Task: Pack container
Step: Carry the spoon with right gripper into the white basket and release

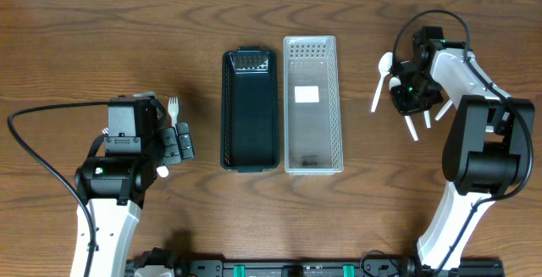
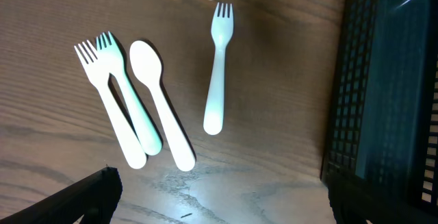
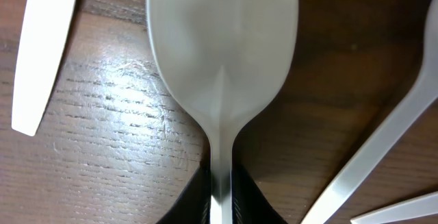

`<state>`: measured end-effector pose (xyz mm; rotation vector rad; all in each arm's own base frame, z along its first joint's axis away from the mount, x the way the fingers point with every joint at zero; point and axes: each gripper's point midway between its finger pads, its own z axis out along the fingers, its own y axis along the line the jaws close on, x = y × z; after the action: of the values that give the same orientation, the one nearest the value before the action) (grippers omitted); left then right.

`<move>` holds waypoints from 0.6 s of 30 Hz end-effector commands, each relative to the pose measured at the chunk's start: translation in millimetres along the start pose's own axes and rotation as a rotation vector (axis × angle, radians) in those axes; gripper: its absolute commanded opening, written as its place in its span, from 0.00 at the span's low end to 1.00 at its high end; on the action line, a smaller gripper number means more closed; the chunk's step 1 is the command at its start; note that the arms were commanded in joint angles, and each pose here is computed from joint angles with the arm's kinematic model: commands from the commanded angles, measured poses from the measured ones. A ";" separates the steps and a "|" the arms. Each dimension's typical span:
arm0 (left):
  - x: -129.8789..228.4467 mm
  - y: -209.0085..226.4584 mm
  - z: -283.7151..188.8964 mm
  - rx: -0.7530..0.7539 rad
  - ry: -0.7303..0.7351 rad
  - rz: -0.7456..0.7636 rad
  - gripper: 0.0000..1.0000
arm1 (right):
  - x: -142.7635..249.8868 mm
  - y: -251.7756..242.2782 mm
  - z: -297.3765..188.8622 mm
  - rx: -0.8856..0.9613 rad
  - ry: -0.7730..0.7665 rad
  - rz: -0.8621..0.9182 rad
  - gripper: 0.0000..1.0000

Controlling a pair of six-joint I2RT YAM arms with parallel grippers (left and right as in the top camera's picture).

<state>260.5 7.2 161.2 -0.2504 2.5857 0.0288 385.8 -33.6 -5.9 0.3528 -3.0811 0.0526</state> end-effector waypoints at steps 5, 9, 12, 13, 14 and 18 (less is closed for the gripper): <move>-7.2 0.7 -4.5 -0.005 -0.020 -0.004 0.98 | 18.5 3.3 29.4 -0.021 0.083 0.018 0.01; -10.4 0.1 -4.6 -0.002 -0.033 -0.006 0.98 | 10.9 5.2 23.9 -0.014 0.063 0.014 0.01; -12.0 -0.3 -4.7 -0.001 -0.040 -0.006 0.98 | -2.6 7.1 2.1 0.006 0.025 0.028 0.01; -12.2 -0.3 -4.7 0.000 -0.040 -0.006 0.98 | -7.7 8.1 -8.3 0.012 0.010 0.029 0.01; -12.3 -0.2 -4.7 -0.001 -0.041 -0.006 0.98 | -14.7 9.3 -23.0 0.019 -0.013 0.039 0.01; -12.2 -0.3 -4.7 0.000 -0.040 -0.006 0.98 | -45.1 18.0 -99.5 0.047 -0.160 0.068 0.01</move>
<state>265.1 7.0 164.0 -0.2489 2.5639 0.0247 394.6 -18.0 29.1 0.3074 -3.0699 0.0668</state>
